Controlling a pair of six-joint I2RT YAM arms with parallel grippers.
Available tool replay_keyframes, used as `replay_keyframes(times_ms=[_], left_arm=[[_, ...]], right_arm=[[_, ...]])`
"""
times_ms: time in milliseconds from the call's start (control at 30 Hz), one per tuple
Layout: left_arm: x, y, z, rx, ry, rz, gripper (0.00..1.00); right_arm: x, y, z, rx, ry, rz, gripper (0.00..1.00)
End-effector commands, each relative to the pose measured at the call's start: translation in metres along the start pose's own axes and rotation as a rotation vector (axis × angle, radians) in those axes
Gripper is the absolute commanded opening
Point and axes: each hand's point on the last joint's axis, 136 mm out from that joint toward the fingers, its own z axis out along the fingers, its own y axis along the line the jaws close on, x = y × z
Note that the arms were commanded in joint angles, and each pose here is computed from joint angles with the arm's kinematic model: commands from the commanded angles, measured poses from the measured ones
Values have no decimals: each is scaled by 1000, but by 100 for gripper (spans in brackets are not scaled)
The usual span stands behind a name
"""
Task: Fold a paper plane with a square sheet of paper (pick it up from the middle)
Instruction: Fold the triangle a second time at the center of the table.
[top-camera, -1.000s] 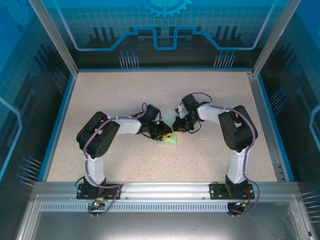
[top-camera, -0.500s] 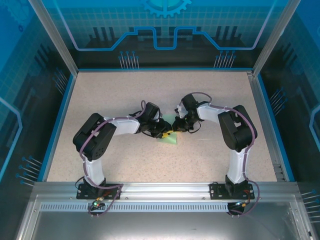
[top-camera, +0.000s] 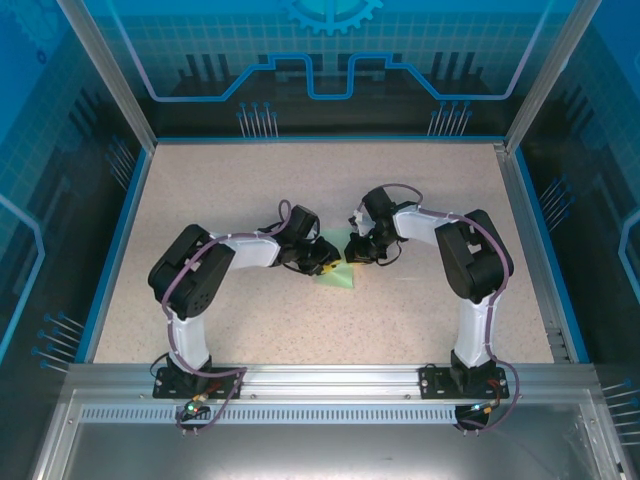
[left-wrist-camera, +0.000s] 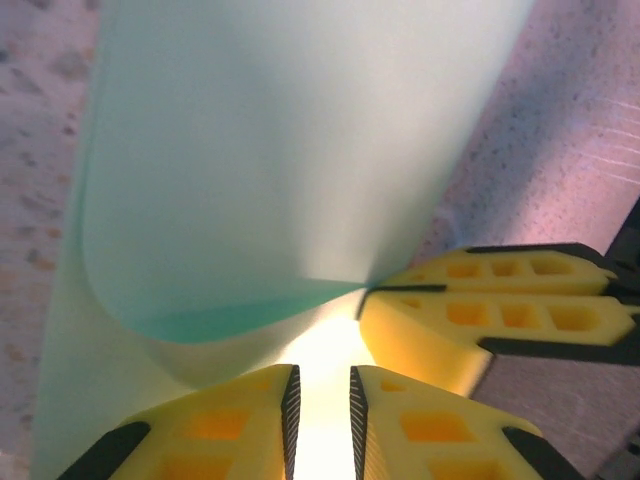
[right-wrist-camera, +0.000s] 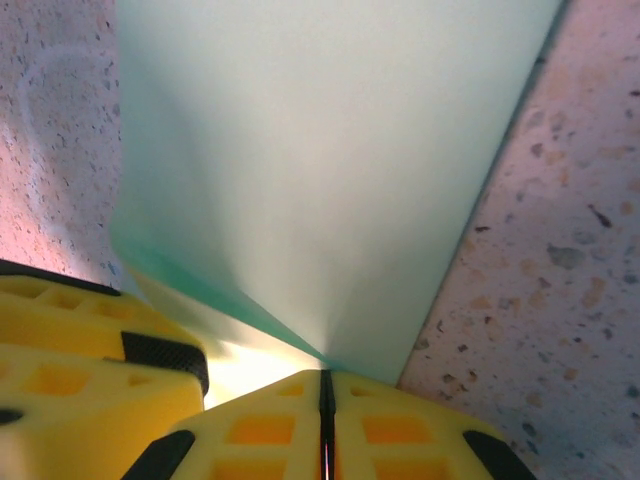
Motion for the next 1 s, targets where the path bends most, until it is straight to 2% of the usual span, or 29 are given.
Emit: replay_keyframes(times_ms=[0,267,533,700,967], left_arm=[[-8,13,2,-64,-35,-21,23],[-4,42,2,-160,-42,-92,21],[0,60,5,-212,-33,-126,18],[0,62,6,-221,-31,-137,17],[2,63,7,-228,-28,-141,17]], right_arm=[[12,-6,13,42,54,-7,10],[8,-1,9,30,43,-8,10],[-12,41,-28,-65,-71,-61,10],[13,46,-39,-22,-72,-93,10],[60,54,-22,53,9,-140,9]])
